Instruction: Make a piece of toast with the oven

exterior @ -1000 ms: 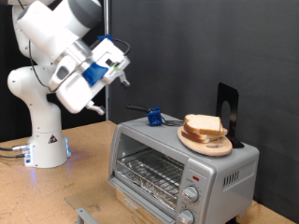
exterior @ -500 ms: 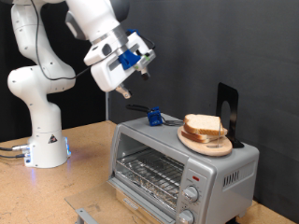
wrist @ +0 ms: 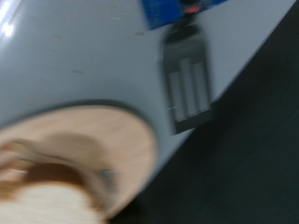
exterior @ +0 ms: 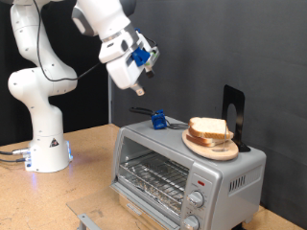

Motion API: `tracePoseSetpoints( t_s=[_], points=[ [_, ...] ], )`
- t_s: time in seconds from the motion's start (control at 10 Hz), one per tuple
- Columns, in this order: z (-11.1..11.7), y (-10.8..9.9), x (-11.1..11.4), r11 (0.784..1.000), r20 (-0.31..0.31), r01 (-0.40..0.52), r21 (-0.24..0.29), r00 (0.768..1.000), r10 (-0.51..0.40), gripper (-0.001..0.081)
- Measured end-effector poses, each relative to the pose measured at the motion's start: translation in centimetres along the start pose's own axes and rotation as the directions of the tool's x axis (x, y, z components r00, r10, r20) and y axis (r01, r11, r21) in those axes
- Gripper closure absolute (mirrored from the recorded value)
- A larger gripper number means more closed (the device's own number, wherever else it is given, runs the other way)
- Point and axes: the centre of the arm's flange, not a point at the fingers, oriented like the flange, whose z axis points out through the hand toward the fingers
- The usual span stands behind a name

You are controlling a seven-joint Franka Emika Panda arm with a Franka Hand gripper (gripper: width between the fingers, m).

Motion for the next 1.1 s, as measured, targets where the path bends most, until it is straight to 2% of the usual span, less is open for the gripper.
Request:
tracePoseSetpoints(
  t_s=[0.1,0.2,0.4,0.7,0.8,1.0,1.1],
  points=[
    [0.1,-1.6,-0.5,0.997,0.026,0.07,-0.045,0.997,-0.069,-0.0002],
    [0.3,-3.1,-1.1,0.986,0.027,0.125,-0.109,0.992,-0.122,-0.0002],
    [1.1,-5.1,-2.5,0.972,0.035,0.162,-0.168,0.987,-0.159,-0.0002],
    [2.3,-5.9,-3.8,0.963,0.052,0.175,-0.206,0.984,-0.168,-0.0002],
    [2.8,-5.9,-4.0,0.964,0.038,0.165,-0.209,0.986,-0.16,-0.0002],
    [3.3,-6.1,-4.7,0.982,0.007,0.072,-0.174,0.997,-0.072,-0.0002],
    [3.3,-6.1,-4.7,0.98,0.01,0.086,-0.181,0.996,-0.086,-0.0002]
  ],
)
